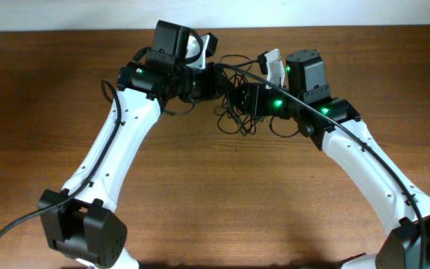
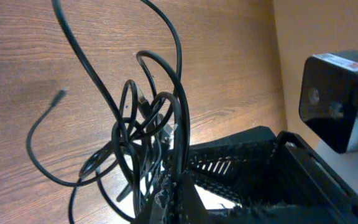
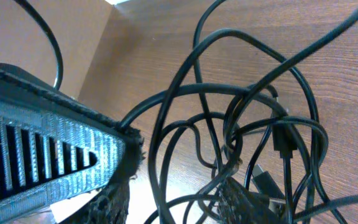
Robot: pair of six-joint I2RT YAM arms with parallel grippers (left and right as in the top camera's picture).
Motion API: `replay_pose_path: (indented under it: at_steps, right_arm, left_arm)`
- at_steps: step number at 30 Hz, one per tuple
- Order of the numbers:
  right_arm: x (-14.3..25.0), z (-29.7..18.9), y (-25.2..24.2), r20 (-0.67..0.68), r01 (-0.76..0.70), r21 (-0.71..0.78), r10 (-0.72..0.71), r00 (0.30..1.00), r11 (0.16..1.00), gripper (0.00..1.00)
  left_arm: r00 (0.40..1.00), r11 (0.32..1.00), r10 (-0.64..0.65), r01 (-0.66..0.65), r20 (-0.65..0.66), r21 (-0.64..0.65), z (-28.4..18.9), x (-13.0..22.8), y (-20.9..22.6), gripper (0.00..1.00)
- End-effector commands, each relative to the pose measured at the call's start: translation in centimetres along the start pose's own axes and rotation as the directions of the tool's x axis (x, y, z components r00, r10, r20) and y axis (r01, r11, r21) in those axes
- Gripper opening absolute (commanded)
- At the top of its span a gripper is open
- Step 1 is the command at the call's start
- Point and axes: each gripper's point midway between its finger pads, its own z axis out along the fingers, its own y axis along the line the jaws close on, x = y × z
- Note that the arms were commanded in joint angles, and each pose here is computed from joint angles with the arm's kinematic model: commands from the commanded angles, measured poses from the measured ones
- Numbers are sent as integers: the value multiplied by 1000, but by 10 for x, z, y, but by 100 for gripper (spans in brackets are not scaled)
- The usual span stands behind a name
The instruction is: Untangle cables
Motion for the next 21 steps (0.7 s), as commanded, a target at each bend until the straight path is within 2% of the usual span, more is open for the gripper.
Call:
replay_pose_path:
  at_steps: [1,7,12,14,18,21]
  right_arm:
    - [-7,3,8,29,16,1,-16,999,1000,48]
    - [-8,12,-11,37,-2,65,-1,999,998,48]
    - [-8,19,-16,37,-8,67,5,999,998,47]
    - [-11,18,-16,49,-3,67,0,999,998,41]
    - [-20,11,-28,73,-20,85,14,997,996,11]
    - [-25,-2,-40,84,-51,104,42,996,993,4]
  left_arm:
    - [999,999,-44,44,-18,25,1,4,-10,0]
    - [997,992,-45,51,-55,119,-1,9,-26,0]
    - [997,991,-48,55,-57,123,-1,9,-27,0]
    - [998,991,-47,53,-51,123,-2,7,-26,0]
    - [999,994,-20,23,-29,107,-2,3,-22,0]
    - [1000,998,-3,2,4,62,-5,-5,-10,0]
